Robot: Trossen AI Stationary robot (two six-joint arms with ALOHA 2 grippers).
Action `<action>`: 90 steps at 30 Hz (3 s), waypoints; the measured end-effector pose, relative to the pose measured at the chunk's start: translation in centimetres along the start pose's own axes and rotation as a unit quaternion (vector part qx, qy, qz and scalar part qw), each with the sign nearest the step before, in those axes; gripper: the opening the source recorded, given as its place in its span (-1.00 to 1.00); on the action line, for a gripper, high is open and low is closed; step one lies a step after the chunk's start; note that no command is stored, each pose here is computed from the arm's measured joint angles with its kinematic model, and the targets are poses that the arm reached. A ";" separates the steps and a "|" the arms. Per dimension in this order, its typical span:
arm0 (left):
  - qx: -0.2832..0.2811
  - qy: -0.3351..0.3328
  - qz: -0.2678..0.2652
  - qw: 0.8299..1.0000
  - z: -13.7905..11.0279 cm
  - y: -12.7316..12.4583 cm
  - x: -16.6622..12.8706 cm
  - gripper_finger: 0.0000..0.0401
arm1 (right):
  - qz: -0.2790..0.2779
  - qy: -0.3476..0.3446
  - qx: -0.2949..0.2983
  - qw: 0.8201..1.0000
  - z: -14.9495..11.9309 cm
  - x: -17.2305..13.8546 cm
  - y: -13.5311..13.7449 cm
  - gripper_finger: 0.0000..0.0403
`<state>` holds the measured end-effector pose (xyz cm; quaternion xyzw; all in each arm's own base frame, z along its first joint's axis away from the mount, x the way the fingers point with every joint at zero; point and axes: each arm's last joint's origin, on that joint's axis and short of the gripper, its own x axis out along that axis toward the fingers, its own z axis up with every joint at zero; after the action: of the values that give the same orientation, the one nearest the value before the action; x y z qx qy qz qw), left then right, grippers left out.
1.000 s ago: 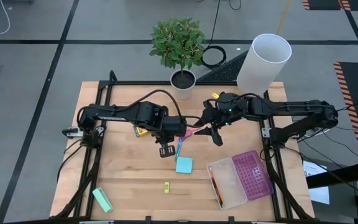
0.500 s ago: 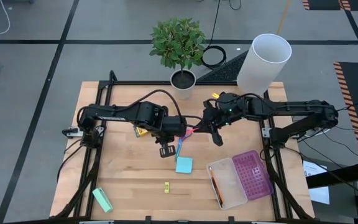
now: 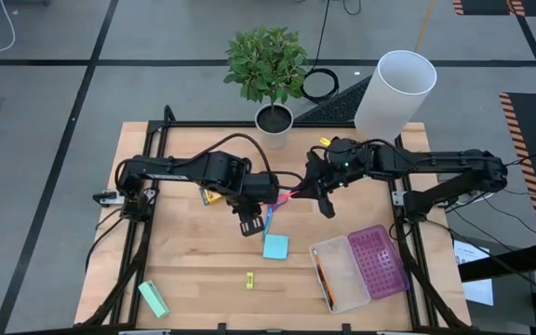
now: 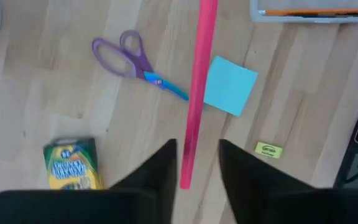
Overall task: Pack school essentials
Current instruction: Put the pink pencil into the purple supply box, then put the purple scissors into the purple supply box
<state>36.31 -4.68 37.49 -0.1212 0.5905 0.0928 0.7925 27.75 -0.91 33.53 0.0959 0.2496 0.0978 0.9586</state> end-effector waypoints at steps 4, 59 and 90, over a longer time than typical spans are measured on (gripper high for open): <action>-0.020 0.017 0.012 1.000 -0.5 -0.1 0.0 -0.06 | -0.002 0.013 0.006 1.000 -0.2 -0.8 0.2 -0.92; -0.113 -0.103 0.041 0.987 -8.3 -11.9 -1.5 0.03 | -0.219 0.269 0.310 0.885 -11.7 -4.1 16.0 -0.90; -0.152 -0.111 0.032 0.982 -7.6 -11.5 -1.4 0.03 | -0.297 0.244 0.292 0.876 -14.1 1.1 17.1 -0.66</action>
<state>32.31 -17.93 37.68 -0.2102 0.4817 0.2201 0.8218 19.27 17.68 24.92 0.2655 0.5099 -0.2487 0.7795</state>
